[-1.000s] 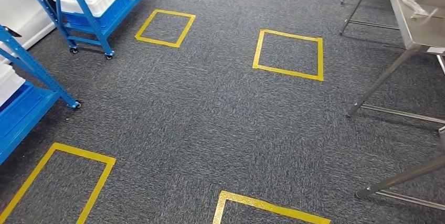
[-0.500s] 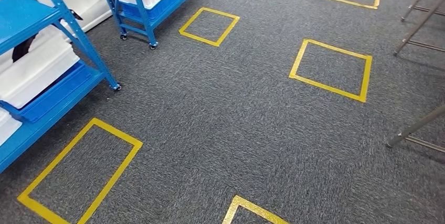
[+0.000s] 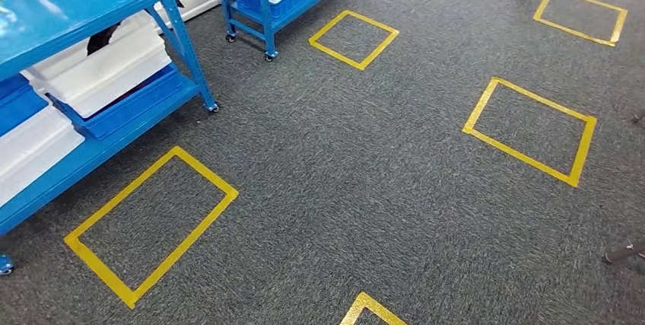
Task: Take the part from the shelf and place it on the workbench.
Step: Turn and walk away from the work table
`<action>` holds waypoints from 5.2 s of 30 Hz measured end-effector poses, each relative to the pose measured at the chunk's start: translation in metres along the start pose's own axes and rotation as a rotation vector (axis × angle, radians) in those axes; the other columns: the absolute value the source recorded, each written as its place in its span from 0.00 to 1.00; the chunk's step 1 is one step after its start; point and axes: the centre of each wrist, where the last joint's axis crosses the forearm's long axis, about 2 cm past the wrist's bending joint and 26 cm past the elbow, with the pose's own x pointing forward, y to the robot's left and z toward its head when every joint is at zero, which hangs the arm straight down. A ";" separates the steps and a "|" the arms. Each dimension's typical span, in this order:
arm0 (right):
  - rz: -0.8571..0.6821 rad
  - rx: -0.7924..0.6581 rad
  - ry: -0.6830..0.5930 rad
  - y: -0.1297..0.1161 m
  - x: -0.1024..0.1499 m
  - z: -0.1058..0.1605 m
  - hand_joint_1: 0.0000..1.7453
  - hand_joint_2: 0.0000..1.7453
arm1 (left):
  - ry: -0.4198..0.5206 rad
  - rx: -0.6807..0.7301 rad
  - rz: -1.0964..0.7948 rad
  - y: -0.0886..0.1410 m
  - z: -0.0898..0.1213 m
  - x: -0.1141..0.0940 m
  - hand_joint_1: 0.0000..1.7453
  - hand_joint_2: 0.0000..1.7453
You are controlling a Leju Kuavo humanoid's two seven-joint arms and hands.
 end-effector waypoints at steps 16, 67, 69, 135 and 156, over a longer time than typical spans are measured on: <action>0.035 0.017 0.015 -0.003 -0.006 -0.001 0.00 0.00 | -0.024 -0.087 0.001 -0.001 0.001 -0.005 0.00 0.00; -0.287 0.009 0.012 -0.001 -0.035 -0.005 0.00 0.00 | -0.111 -0.223 -0.171 0.011 -0.009 0.006 0.00 0.00; -0.296 0.010 0.011 -0.001 -0.035 -0.005 0.00 0.00 | -0.113 -0.226 -0.173 0.011 -0.009 0.007 0.00 0.00; -0.339 0.025 0.056 0.000 -0.038 -0.005 0.00 0.00 | -0.121 -0.255 -0.257 0.020 -0.014 0.010 0.00 0.00; -0.473 -0.035 0.112 0.001 -0.037 -0.005 0.00 0.00 | -0.114 -0.268 -0.280 0.019 -0.013 0.009 0.00 0.00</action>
